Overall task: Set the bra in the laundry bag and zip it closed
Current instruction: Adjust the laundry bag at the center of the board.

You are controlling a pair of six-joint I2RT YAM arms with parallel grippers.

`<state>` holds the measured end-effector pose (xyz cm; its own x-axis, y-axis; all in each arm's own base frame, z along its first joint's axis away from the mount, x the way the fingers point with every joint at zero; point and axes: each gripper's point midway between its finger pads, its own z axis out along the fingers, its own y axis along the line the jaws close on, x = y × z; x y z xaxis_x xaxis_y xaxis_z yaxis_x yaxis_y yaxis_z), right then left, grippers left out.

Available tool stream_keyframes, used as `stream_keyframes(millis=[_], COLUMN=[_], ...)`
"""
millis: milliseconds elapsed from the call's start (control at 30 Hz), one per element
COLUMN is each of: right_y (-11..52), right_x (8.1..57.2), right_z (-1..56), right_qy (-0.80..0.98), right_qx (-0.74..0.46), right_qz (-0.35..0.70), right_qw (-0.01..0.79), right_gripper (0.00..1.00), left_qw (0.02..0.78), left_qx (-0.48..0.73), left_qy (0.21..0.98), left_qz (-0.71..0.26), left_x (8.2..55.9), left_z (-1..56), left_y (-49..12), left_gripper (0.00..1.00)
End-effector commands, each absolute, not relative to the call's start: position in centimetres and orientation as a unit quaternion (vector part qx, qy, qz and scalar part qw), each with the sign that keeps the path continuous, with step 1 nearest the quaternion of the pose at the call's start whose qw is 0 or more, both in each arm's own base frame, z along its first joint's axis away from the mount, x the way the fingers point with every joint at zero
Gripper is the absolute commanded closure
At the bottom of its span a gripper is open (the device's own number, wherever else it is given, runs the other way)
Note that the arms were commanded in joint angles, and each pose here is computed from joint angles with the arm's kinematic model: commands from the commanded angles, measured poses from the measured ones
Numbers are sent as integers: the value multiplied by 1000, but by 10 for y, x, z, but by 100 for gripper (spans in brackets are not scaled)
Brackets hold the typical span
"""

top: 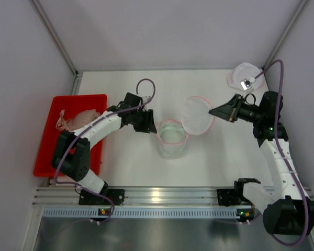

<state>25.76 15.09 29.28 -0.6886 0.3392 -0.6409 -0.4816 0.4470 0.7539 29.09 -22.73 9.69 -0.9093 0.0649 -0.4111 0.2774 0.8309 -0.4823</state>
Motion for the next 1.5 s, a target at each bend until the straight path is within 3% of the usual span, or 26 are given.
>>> stream_keyframes(millis=[0, 167, 267, 300, 400, 567, 833, 933, 967, 1100, 1200, 1267, 1467], right_y=[150, 149, 147, 145, 134, 103, 98, 98, 98, 106, 125, 132, 148], right_x=[254, 254, 256, 256, 265, 282, 287, 290, 290, 293, 290, 290, 284], right_z=[305, 301, 298, 296, 295, 294, 292, 287, 285, 280, 278, 280, 276], right_qy=[744, 747, 751, 756, 767, 797, 796, 797, 798, 795, 792, 785, 786], right_qx=[-70, -69, -69, -65, -68, -38, -12, 7, 17, 27, 9, -10, -81], right_qz=[519, 515, 504, 498, 453, 346, 338, 337, 338, 344, 360, 361, 320], right_qw=[415, 415, 421, 420, 449, 493, 503, 501, 499, 499, 493, 504, 523], right_gripper=[100, 100, 100, 100, 100, 100, 100, 100, 100, 100, 100, 100, 100], left_qw=[193, 170, 171, 183, 233, 344, 271, 271, 286, 340, 362, 364, 304], left_qx=[89, 74, 79, 84, 108, 129, 135, 141, 142, 150, 144, 141, 66], left_qy=[926, 929, 925, 921, 903, 879, 906, 909, 903, 871, 840, 825, 832], left_qz=[-312, -321, -330, -335, -346, -303, -297, -284, -288, -322, -376, -409, -460], left_x=[296, 297, 300, 306, 317, 331, 297, 307, 313, 331, 334, 333, 338], left_z=[102, 87, 92, 101, 143, 218, 166, 159, 170, 221, 270, 294, 294], left_y=[-243, -249, -253, -255, -258, -242, -254, -255, -257, -264, -279, -287, -306], left_gripper=[52, 61, 78, 88, 100, 100, 100, 85, 74, 50, 39, 37, 30])
